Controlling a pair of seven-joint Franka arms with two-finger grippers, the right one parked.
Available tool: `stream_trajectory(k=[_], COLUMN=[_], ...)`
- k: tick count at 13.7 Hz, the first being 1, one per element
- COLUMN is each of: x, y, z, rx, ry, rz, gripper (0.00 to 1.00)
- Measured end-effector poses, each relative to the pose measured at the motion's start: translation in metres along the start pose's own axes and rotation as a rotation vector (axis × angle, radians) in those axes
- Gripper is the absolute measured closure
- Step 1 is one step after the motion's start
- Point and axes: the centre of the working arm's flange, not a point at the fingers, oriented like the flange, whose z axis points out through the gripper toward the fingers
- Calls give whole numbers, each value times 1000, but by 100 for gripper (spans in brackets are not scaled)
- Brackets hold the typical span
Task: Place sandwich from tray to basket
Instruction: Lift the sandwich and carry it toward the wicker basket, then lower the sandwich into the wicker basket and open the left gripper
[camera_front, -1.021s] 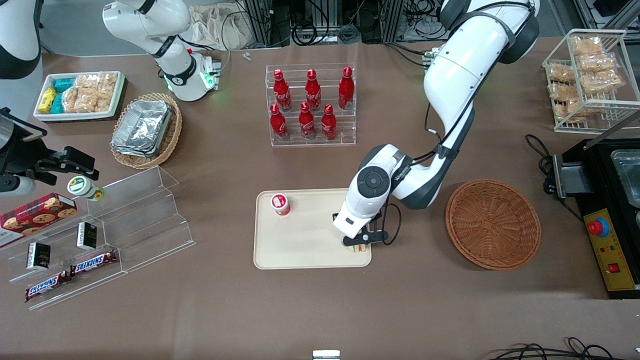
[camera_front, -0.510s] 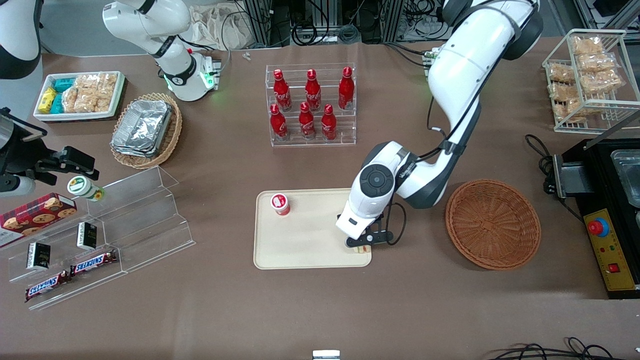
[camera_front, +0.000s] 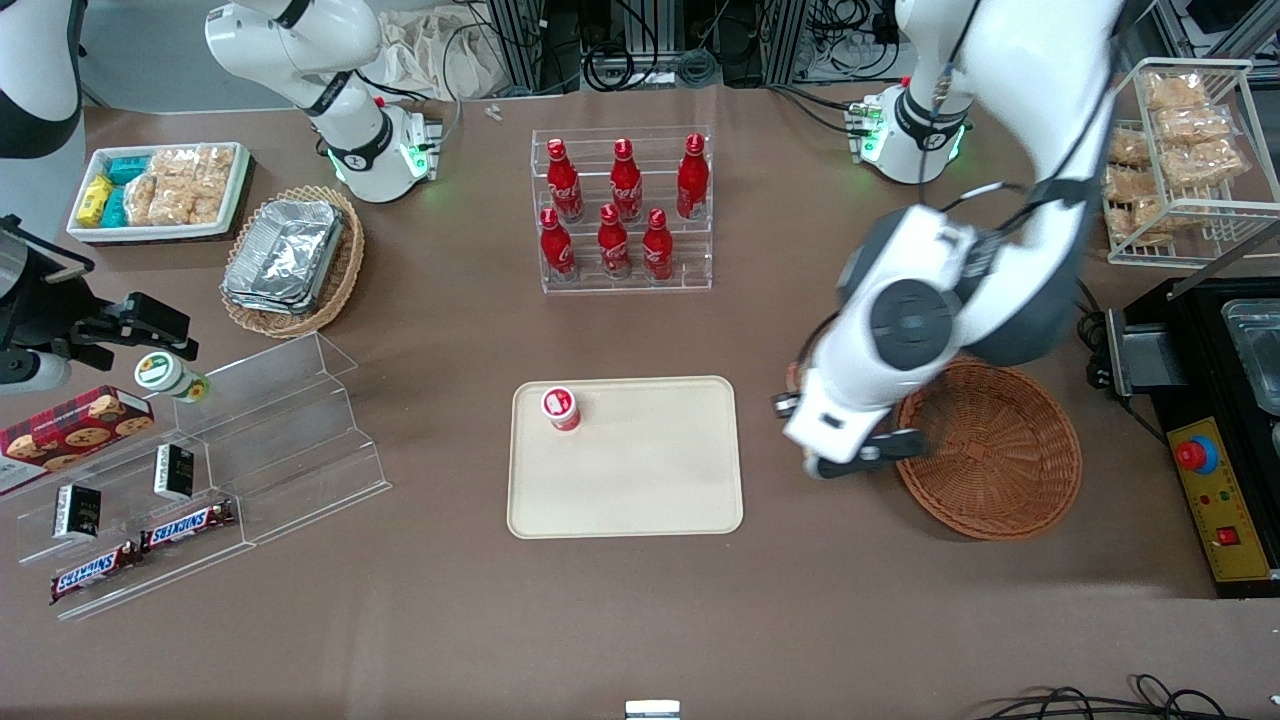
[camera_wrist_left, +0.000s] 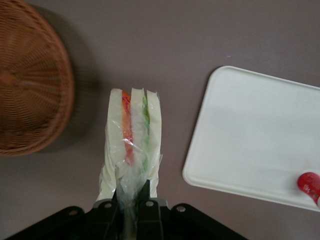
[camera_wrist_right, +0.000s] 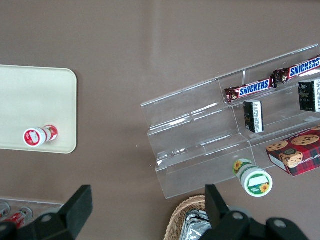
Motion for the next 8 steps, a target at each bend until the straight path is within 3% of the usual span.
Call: stream_trajectory(k=[3,8], x=[18,58], y=[-56,-134], z=[-22,5], rx=[14,24], ry=[-23,-68], rz=[-42,-181], gripper=[86,86])
